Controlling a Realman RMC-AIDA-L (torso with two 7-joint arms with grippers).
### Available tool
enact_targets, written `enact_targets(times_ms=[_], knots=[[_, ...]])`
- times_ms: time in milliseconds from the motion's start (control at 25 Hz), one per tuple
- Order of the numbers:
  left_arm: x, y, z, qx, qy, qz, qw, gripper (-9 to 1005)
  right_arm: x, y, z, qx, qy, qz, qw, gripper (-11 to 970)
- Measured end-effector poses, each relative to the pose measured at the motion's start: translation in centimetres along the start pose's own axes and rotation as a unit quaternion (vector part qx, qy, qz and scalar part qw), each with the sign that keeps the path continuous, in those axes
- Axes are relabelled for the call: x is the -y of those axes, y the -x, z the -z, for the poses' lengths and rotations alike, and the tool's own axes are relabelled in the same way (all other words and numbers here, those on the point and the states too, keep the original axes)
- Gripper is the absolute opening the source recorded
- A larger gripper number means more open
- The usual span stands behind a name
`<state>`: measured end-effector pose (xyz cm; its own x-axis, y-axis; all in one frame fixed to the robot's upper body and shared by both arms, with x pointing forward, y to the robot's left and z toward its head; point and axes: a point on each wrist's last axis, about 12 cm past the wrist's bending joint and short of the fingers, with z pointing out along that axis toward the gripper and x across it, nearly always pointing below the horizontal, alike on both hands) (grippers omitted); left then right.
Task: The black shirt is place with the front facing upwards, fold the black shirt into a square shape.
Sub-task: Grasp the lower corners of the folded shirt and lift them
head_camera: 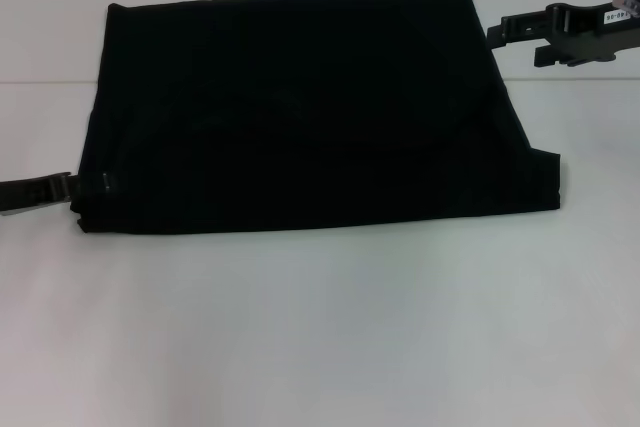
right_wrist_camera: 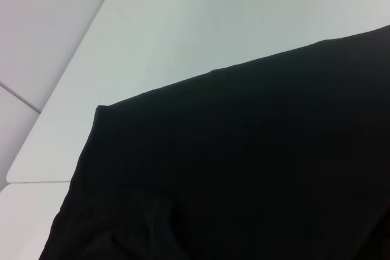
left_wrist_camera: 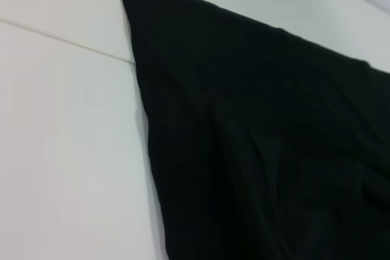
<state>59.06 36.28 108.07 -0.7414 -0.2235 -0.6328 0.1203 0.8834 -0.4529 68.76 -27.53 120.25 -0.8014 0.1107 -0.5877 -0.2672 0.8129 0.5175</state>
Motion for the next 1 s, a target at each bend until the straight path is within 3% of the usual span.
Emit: enact_targets(times_ms=[280, 800, 1000], knots=[[1.3, -0.2, -1.5, -0.026, -0.001, -0.032, 0.999, 773, 0.2, -0.2, 0.1, -0.003, 0.000, -0.002, 1.000, 940], [2.2, -0.1, -2.0, -0.041, -0.013, -0.039, 0.998, 759, 0.5, -0.3, 0.3, -0.003, -0.002, -0.005, 1.000, 941], [2.0, 0.0, -2.0, -0.055, 0.005, -0.031, 0.998, 754, 0.5, -0.3, 0.3, -0.002, -0.002, -0.004, 1.000, 941]])
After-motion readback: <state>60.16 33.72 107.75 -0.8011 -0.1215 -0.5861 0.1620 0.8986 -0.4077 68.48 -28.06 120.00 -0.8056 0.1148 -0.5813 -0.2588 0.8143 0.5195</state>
